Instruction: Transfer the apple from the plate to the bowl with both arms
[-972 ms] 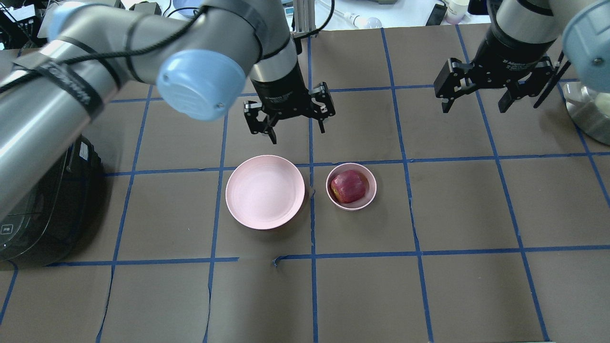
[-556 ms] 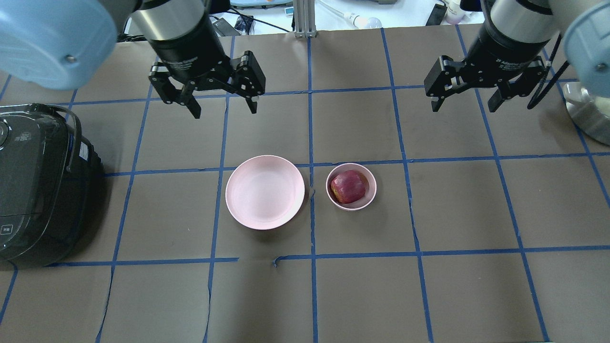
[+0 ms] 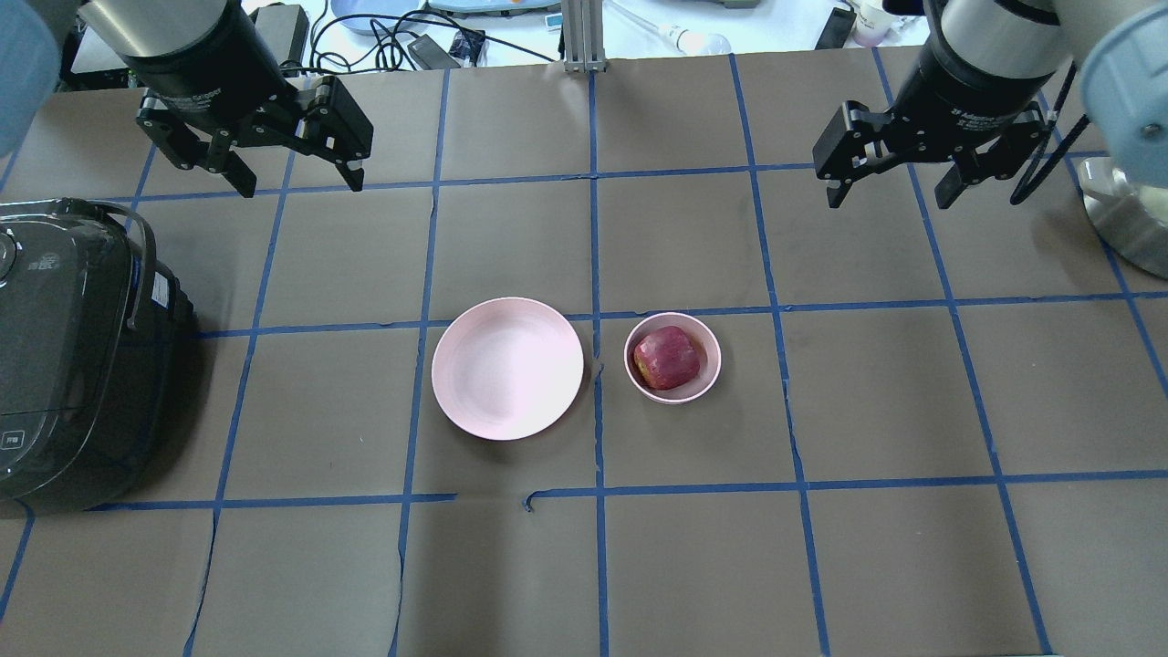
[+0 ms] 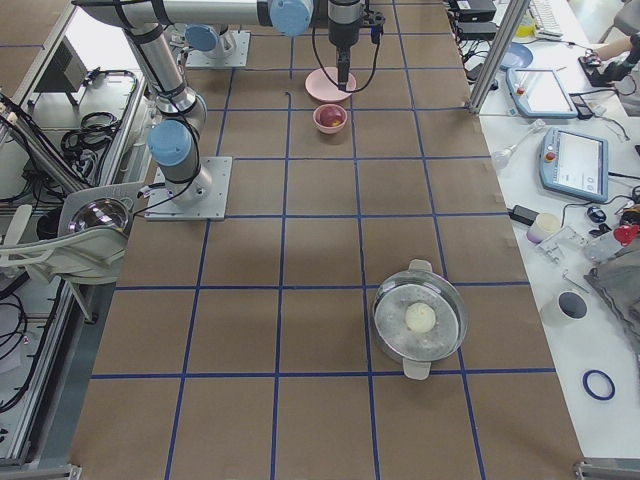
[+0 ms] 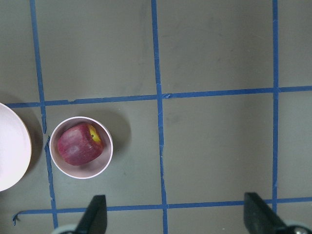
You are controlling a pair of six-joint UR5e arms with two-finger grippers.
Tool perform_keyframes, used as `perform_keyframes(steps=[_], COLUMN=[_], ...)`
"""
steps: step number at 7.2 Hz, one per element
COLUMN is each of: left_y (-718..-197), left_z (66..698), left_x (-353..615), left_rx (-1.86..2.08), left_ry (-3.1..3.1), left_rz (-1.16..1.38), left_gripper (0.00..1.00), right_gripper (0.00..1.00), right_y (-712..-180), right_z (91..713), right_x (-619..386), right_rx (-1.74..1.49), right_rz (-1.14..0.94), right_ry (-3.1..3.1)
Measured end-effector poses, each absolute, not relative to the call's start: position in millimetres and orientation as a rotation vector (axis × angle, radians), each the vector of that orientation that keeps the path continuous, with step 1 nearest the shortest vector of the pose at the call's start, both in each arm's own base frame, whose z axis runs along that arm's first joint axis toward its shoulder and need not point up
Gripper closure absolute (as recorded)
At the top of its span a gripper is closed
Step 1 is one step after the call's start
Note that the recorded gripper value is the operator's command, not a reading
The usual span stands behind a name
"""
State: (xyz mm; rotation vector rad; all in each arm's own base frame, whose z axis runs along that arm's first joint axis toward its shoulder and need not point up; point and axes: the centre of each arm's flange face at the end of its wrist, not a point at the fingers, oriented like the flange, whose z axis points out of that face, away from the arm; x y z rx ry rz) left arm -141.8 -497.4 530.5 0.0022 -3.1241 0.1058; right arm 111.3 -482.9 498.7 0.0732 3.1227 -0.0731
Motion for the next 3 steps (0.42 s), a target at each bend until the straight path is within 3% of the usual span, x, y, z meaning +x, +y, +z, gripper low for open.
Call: perform_keyframes(steps=[3], left_y=[-496.5], left_z=[524.8], left_x=[-141.7], left_rx=[-0.014], left_ry=[-3.120], left_rz=[0.169], left_gripper=[0.00], right_gripper=[0.00], right_y=[-483.3], right_z=[498.1], right_x=[110.9], right_rx=[0.072], right_rz=[-0.075], right_ry=[3.131])
